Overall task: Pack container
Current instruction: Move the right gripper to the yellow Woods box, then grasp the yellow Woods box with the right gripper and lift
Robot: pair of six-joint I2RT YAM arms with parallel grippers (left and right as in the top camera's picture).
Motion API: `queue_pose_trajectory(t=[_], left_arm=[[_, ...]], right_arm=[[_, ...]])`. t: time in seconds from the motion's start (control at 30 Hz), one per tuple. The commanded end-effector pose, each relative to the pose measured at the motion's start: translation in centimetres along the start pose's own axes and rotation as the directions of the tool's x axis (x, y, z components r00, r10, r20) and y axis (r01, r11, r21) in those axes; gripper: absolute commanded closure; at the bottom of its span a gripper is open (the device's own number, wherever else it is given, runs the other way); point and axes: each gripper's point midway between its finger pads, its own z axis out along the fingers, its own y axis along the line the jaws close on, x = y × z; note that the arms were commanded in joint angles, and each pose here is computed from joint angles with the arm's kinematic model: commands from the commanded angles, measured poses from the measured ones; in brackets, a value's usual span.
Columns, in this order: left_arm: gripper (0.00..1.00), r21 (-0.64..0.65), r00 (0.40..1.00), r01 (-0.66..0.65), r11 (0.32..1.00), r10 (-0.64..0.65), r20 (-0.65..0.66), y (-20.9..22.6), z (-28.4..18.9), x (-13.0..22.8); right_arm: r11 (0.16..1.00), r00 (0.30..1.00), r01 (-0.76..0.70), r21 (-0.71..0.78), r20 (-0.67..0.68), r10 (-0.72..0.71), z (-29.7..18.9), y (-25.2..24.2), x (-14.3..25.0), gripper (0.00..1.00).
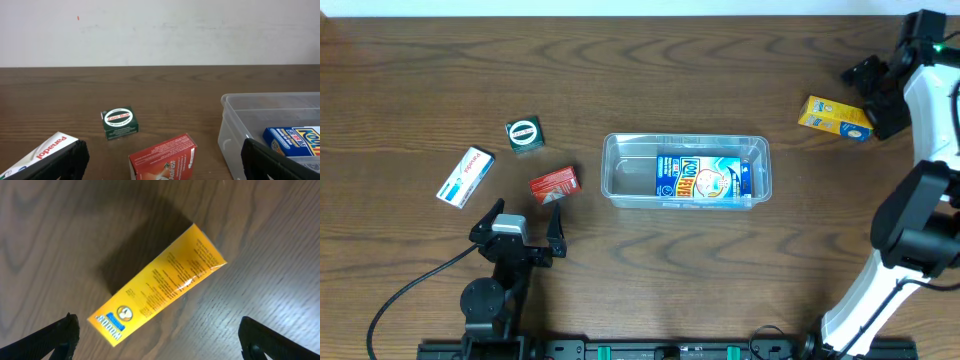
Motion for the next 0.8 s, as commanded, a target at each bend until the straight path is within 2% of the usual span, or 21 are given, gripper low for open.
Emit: queue_pose_trajectory(t=[0.0,0.4,0.57,0.77], left_arm=[[0.02,-0.002,0.999,-0.001,1.0,0.001,-0.043,0.1,0.1,1.6],[0.02,-0.002,0.999,-0.001,1.0,0.001,-0.044,0.1,0.1,1.6],[0.02,-0.002,0.999,-0.001,1.0,0.001,-0.044,0.1,0.1,1.6],[0.02,-0.002,0.999,-0.001,1.0,0.001,-0.044,0.1,0.1,1.6]], right_arm=[[0.998,0.999,-0.046,0.051,-0.015,0.047,2.5,-0.2,0.7,0.01],[0.995,0.996,-0.033,0.099,-0.077,0.04,6.6,-0.6,2.3,0.01],[0.994,0.994,0.018,0.111,-0.11,-0.005,7.9,-1.0,3.0,0.05],[0.999,0.995,0.04,0.021,-0.097,-0.038,8.2,1.0,2.4,0.04]])
